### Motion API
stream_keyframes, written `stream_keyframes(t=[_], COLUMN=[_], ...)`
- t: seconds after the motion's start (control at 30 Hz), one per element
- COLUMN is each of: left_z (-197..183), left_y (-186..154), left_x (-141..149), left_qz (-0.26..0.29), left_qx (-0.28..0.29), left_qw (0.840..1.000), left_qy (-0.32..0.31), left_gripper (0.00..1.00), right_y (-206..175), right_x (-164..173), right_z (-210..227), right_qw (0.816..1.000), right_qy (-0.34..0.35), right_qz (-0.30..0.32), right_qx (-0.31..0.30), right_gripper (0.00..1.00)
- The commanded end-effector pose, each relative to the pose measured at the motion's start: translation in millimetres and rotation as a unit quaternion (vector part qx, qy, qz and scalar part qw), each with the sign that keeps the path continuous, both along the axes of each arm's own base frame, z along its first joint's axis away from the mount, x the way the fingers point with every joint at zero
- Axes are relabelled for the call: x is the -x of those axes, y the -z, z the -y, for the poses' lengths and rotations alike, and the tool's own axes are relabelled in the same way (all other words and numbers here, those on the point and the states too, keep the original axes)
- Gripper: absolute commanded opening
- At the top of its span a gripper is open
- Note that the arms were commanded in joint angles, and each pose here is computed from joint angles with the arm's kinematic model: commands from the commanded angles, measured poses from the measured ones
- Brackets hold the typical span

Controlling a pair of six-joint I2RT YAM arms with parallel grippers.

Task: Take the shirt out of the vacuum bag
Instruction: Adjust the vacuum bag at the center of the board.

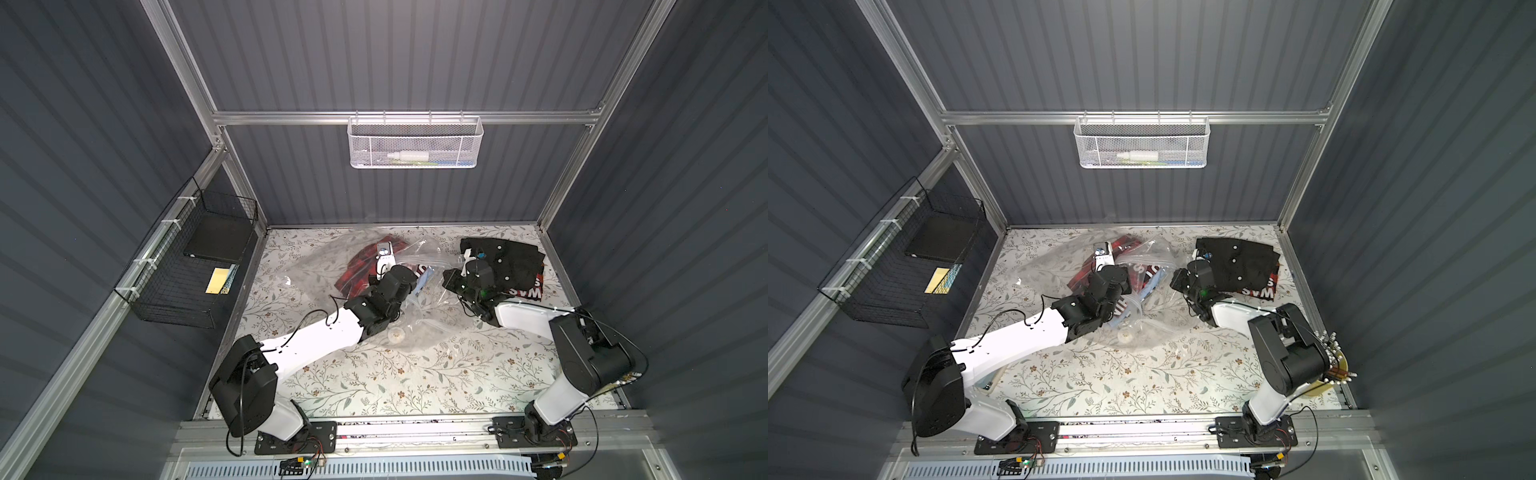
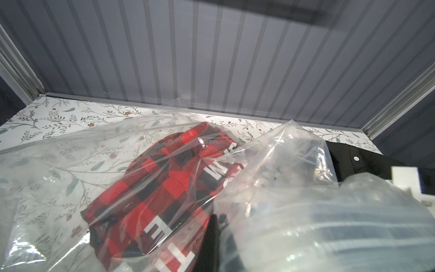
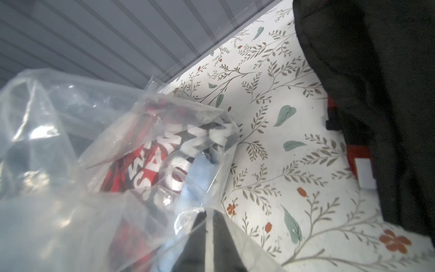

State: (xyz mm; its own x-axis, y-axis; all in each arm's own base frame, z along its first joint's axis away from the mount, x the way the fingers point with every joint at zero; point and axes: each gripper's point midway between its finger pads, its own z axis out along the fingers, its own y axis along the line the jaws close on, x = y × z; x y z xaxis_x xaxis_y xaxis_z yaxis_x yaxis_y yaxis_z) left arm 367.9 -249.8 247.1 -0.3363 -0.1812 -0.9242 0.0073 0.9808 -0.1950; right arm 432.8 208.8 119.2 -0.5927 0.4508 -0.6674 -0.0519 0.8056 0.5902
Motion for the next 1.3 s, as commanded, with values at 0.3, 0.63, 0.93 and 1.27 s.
stream_keyframes(t=[0.3,0.63,0.93,1.27], left_z=[-27,-19,-8,-5], left_y=[13,14,17,11], left_x=[16,11,5,4], left_qz=[-0.016,-0.018,-0.018,-0.012], left_qx=[0.011,0.003,0.012,0.018], left_qw=[0.999,1.0,1.0,1.0], left_qy=[-0.027,-0.017,-0.01,-0.005], left_gripper=[0.0,0.0,0.0,0.0], right_y=[-28,-82,-156,-212], right_x=[-74,-14,57,112], right_z=[-9,9,17,7], right_qw=[0.999,0.996,0.989,0.974], right_qy=[0.011,0.004,-0.03,-0.096], right_qz=[0.045,0.086,0.147,0.158], right_qx=[0.018,0.02,-0.012,-0.133], right_gripper=[0.16,0.55,0.9,0.99])
